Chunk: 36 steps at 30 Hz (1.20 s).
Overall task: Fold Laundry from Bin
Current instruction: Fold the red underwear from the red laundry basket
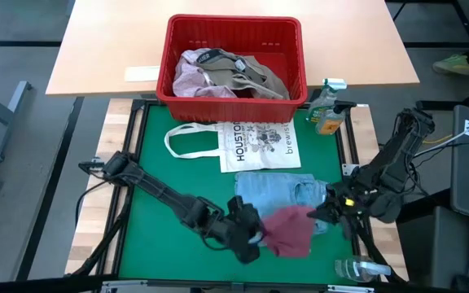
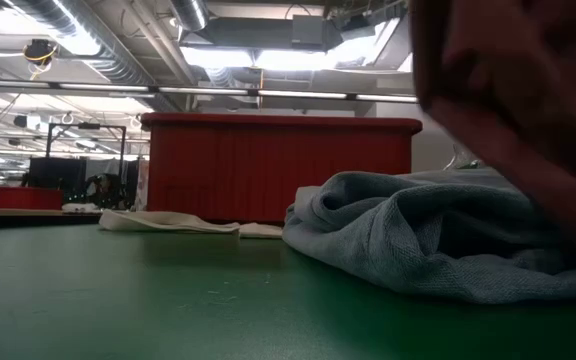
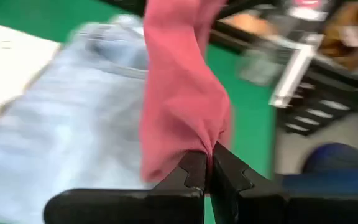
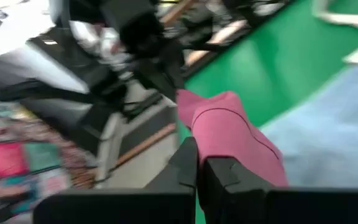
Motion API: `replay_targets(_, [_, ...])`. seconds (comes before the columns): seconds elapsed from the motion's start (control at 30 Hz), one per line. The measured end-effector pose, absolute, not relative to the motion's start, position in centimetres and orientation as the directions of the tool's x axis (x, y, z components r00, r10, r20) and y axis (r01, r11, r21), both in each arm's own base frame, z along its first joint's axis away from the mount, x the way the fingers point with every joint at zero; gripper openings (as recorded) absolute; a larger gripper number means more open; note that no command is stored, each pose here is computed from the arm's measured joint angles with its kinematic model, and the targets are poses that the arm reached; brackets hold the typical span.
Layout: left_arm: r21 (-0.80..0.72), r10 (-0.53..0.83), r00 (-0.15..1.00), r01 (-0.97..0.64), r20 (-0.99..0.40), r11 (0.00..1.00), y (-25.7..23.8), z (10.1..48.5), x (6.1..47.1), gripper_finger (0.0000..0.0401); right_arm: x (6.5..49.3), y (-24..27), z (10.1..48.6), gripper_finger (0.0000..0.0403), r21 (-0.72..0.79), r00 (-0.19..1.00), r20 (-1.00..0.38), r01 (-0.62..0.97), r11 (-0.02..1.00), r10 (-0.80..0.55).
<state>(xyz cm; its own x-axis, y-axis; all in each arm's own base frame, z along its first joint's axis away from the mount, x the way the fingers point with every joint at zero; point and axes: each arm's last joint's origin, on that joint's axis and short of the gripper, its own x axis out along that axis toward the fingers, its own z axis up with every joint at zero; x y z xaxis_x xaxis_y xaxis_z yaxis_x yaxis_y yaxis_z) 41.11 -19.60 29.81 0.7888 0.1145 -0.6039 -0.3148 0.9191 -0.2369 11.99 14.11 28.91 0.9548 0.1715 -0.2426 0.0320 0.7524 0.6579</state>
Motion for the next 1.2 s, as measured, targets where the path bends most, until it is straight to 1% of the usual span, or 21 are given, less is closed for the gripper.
replay_targets(0.13, [-0.151,0.210,0.733,-0.394,-0.647,0.907,-17.6,28.8,41.6,0.0001,12.5,12.7,27.6,0.0001,0.560,0.938,-0.346,0.172,0.811,0.040])
replay_targets(0.23, [-0.101,0.259,0.691,-0.435,-0.675,0.895,-16.1,28.5,41.8,0.0001,13.0,11.2,26.5,0.0001,0.478,0.900,-0.430,0.299,0.826,-0.076])
replay_targets(0.4, [-0.029,0.320,0.622,-0.484,-0.715,0.875,-13.6,28.0,42.1,0.0001,13.3,8.7,25.1,0.0001,0.327,0.805,-0.538,0.472,0.818,-0.249])
replay_targets(0.53, [0.029,0.343,0.604,-0.467,-0.719,0.884,-12.1,27.7,42.6,0.0001,13.6,7.1,24.6,0.0001,0.239,0.736,-0.578,0.566,0.789,-0.352])
replay_targets(0.6, [0.065,0.355,0.594,-0.453,-0.721,0.889,-11.5,27.5,42.9,0.0008,13.8,6.5,24.5,0.0001,0.211,0.711,-0.587,0.597,0.774,-0.388])
replay_targets(0.73, [0.119,0.373,0.579,-0.429,-0.725,0.896,-10.3,27.3,43.2,0.0037,13.9,5.5,24.3,0.0005,0.166,0.667,-0.605,0.639,0.752,-0.434])
replay_targets(0.97, [0.155,0.395,0.560,-0.426,-0.728,0.891,-8.8,27.1,43.5,0.0095,14.1,4.4,24.0,0.0010,0.149,0.609,-0.658,0.681,0.716,-0.442])
replay_targets(1.07, [0.154,0.396,0.557,-0.430,-0.730,0.890,-8.5,27.1,43.6,0.0106,14.1,4.1,23.9,0.0010,0.140,0.595,-0.666,0.693,0.707,-0.450])
replay_targets(1.2, [0.163,0.396,0.545,-0.426,-0.739,0.890,-8.5,27.0,43.5,0.0109,14.0,3.9,23.8,0.0011,0.124,0.577,-0.677,0.702,0.701,-0.458])
